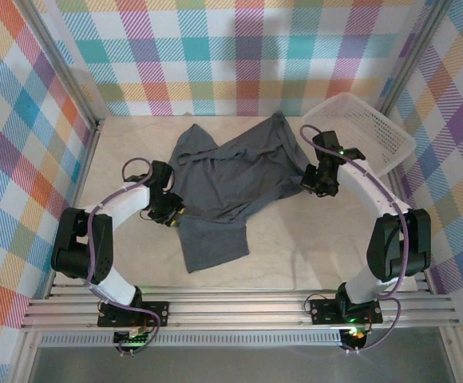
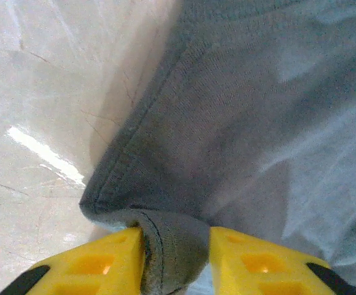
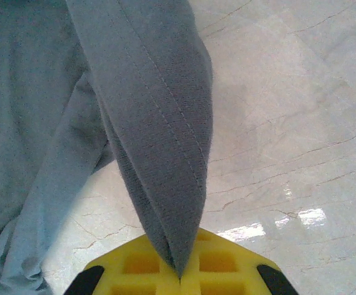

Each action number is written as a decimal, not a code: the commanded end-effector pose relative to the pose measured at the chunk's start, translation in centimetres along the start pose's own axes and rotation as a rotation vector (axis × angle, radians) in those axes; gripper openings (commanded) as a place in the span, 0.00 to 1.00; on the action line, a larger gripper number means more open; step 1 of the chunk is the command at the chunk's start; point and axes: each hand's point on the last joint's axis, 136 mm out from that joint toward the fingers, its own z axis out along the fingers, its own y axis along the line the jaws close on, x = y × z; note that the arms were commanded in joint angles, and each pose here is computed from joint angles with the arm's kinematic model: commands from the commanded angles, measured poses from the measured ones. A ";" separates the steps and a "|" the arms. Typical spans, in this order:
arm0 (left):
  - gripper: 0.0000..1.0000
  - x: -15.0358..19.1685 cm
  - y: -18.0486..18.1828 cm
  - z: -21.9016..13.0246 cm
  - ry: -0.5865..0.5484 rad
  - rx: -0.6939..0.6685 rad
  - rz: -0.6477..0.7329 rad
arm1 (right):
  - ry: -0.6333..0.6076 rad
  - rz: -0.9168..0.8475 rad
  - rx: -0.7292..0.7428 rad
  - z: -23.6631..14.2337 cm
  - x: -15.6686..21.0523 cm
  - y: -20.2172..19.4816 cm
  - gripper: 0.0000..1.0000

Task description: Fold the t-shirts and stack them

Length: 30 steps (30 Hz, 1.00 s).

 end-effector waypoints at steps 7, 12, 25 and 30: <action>0.10 1.2 0.1 -0.9 0.009 -0.006 0.002 | 0.000 -0.002 -0.031 -0.2 0.1 0.6 0.00; 0.00 0.3 -0.6 -3.5 -0.057 0.030 -0.001 | -0.020 -0.015 -0.082 -0.9 -0.9 1.9 0.00; 0.00 -8.2 -13.6 -27.1 -0.538 0.582 -0.040 | -0.394 -0.085 -0.482 -15.6 -12.3 12.1 0.00; 0.00 -8.5 -13.3 -40.1 -0.811 0.829 -0.049 | -0.727 -0.092 -0.653 -27.1 -15.1 13.0 0.00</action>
